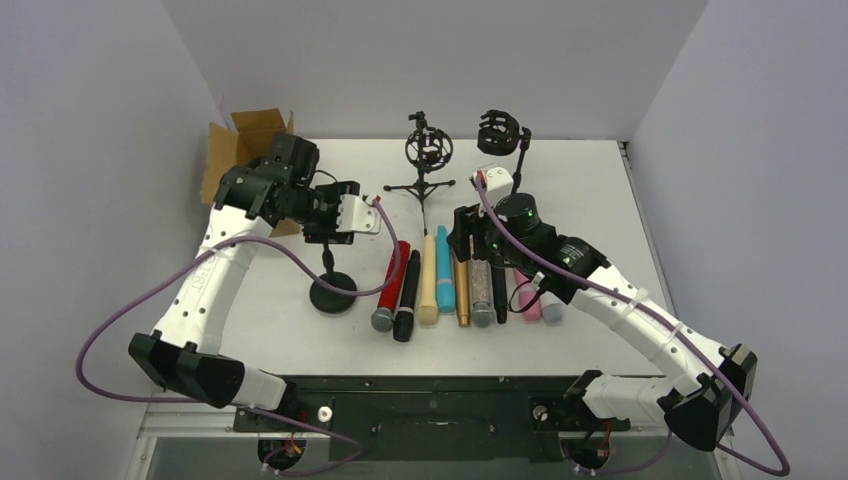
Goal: Attach the microphones to the stand
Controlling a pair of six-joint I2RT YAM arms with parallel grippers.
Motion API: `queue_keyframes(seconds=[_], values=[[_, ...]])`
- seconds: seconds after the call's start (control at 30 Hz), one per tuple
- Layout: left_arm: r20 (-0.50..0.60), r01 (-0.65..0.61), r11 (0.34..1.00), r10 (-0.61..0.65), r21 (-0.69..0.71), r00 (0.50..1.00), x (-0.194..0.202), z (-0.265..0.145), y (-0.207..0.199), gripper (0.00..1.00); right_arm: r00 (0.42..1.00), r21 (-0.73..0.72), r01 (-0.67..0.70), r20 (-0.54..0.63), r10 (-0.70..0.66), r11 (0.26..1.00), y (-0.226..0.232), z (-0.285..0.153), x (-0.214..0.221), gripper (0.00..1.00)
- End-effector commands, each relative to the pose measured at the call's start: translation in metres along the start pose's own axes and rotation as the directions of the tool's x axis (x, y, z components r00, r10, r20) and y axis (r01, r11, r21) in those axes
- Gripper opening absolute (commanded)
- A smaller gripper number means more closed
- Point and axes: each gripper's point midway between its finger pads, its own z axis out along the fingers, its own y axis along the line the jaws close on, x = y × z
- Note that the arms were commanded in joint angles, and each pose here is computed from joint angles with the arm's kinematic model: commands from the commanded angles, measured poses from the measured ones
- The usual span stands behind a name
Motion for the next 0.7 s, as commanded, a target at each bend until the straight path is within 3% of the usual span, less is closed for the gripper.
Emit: queue_keyframes(seconds=[0.0,0.5,0.63,0.67], values=[[0.087,0.038,0.978,-0.02,-0.206,0.996,-0.023,-0.022,0.028,0.07,0.999,-0.013,-0.02,0.032,0.021,1.0,-0.005,0.0,-0.004,0.55],[0.115,0.13,0.965,-0.106,-0.227,0.988,-0.039,0.0,0.019,0.07,0.998,0.053,-0.065,-0.019,0.066,0.996,-0.031,0.011,0.024,0.55],[0.097,0.14,0.967,-0.121,-0.215,0.988,-0.036,0.004,0.015,0.27,0.997,0.06,-0.065,-0.047,0.068,0.996,-0.032,0.016,0.031,0.55],[0.092,0.145,0.966,-0.127,-0.213,0.988,-0.036,0.004,0.014,0.39,0.996,0.063,-0.068,-0.054,0.072,0.996,-0.033,0.017,0.034,0.55]])
